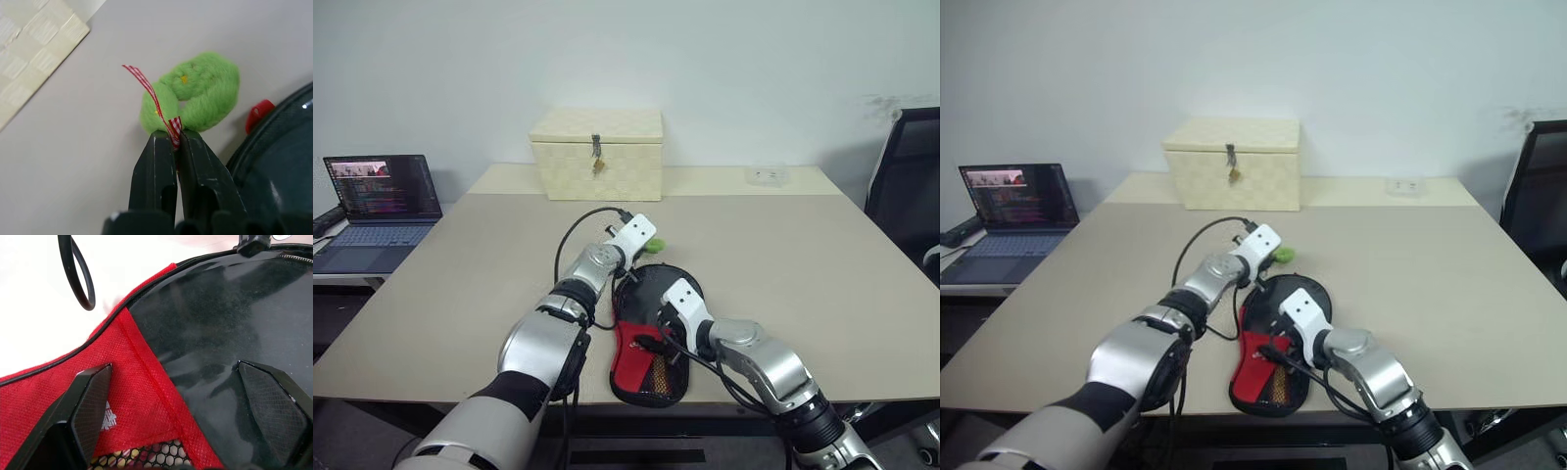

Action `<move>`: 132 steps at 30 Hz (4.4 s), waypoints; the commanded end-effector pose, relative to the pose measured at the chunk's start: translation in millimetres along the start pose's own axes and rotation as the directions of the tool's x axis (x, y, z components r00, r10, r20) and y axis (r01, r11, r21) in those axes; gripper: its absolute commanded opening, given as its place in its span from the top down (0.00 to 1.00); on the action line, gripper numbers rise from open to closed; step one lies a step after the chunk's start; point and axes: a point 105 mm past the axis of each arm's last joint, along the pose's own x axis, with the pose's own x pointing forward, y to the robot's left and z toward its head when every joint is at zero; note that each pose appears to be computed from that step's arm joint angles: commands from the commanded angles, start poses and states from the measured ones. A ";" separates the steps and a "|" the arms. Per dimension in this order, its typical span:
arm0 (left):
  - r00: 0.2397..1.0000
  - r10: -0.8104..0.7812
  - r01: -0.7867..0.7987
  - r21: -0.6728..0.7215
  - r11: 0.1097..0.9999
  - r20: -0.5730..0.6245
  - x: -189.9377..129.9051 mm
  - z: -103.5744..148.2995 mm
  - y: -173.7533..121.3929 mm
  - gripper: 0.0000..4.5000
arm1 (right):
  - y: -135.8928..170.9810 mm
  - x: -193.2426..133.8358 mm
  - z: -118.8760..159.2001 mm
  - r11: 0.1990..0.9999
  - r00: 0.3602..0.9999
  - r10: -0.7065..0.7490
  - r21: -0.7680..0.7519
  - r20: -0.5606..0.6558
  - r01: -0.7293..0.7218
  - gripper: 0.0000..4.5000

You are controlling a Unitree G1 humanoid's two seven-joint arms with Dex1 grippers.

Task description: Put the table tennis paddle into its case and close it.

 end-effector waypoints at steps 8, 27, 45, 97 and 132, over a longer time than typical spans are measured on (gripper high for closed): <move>0.992 -0.025 -0.022 0.356 0.934 0.126 6.3 58.6 -16.6 0.99 | 21.1 -5.6 -64.6 0.994 0.975 0.065 0.096 -0.213 -0.045 0.00; 0.940 -0.201 -0.097 0.783 0.615 0.275 6.1 114.4 -74.5 0.99 | 30.6 -5.9 -74.3 0.993 0.971 0.074 0.109 -0.229 -0.050 0.00; 0.869 -0.377 -0.010 0.773 0.635 0.321 -1.1 132.9 -116.6 0.99 | 25.1 -4.7 -73.3 0.994 0.972 0.062 0.101 -0.226 -0.040 0.00; 0.598 -0.739 0.716 0.208 0.666 0.309 -79.7 -28.1 -73.6 0.09 | -33.5 -108.6 6.6 0.999 0.998 0.030 0.033 0.054 -0.032 0.00; 0.542 -0.820 0.785 0.239 0.572 0.183 -80.9 -57.6 -101.9 0.07 | -170.3 -46.0 -13.9 0.939 0.943 -0.320 -0.165 -0.094 0.302 0.13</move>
